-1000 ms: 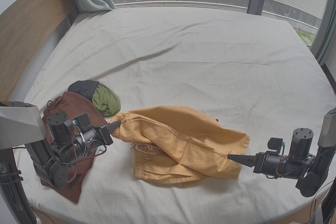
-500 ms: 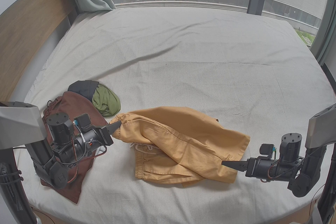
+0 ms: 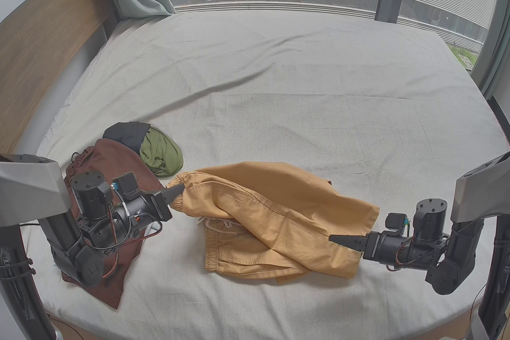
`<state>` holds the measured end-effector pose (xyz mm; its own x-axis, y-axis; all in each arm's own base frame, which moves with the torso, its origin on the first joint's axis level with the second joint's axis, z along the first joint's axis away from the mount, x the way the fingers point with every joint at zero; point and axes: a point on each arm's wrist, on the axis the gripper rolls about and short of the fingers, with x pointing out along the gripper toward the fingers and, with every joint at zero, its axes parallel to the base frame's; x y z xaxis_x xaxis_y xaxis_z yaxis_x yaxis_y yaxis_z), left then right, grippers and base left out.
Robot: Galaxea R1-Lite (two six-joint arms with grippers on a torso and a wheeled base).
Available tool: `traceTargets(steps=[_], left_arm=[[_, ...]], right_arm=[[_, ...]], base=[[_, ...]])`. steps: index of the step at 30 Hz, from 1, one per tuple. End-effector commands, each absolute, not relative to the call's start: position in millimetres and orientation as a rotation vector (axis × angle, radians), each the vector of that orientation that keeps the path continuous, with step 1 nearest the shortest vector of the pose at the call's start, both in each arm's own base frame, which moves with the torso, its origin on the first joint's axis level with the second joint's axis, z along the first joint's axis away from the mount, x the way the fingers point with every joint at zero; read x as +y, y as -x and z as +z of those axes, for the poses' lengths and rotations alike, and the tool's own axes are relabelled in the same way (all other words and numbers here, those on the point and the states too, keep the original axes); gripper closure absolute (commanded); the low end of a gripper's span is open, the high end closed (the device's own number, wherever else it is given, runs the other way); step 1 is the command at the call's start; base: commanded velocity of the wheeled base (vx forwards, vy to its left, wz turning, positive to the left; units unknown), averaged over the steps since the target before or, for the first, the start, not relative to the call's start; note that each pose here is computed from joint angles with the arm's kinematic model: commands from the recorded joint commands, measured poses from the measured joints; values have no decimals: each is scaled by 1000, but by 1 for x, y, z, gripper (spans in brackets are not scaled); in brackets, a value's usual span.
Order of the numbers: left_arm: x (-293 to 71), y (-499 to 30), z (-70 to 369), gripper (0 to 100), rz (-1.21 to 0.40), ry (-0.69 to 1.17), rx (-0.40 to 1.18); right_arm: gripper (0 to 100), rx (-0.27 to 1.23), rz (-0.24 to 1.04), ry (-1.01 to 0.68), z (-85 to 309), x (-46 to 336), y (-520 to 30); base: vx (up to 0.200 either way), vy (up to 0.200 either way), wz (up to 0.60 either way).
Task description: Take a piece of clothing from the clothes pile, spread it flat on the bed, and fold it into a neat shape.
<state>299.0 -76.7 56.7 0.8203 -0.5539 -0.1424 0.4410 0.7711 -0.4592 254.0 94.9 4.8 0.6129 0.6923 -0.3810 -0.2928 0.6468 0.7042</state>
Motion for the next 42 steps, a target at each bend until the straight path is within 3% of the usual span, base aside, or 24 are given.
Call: traceTargets(steps=[1,13,14,32,42], left_arm=[[-77,-299,57,100,-548,425,278],[-76,-299,56,100,-545,426,280],[-76,-299,55,100,-545,426,282],[-67,-307,54,100,-514,429,265],[-62,-312,52,100,-494,433,261]], right_arm=[[0,707,619,-640,-2,98,-259],[0,724,613,-650,-9,101,-262],[100,721,614,-650,-8,101,-262],[100,480,617,-660,53,73,-266],[100,499,647,-676,50,61,-268]], base=[[0,0,0],[0,0,0],[0,0,0],[0,0,0],[0,0,0]])
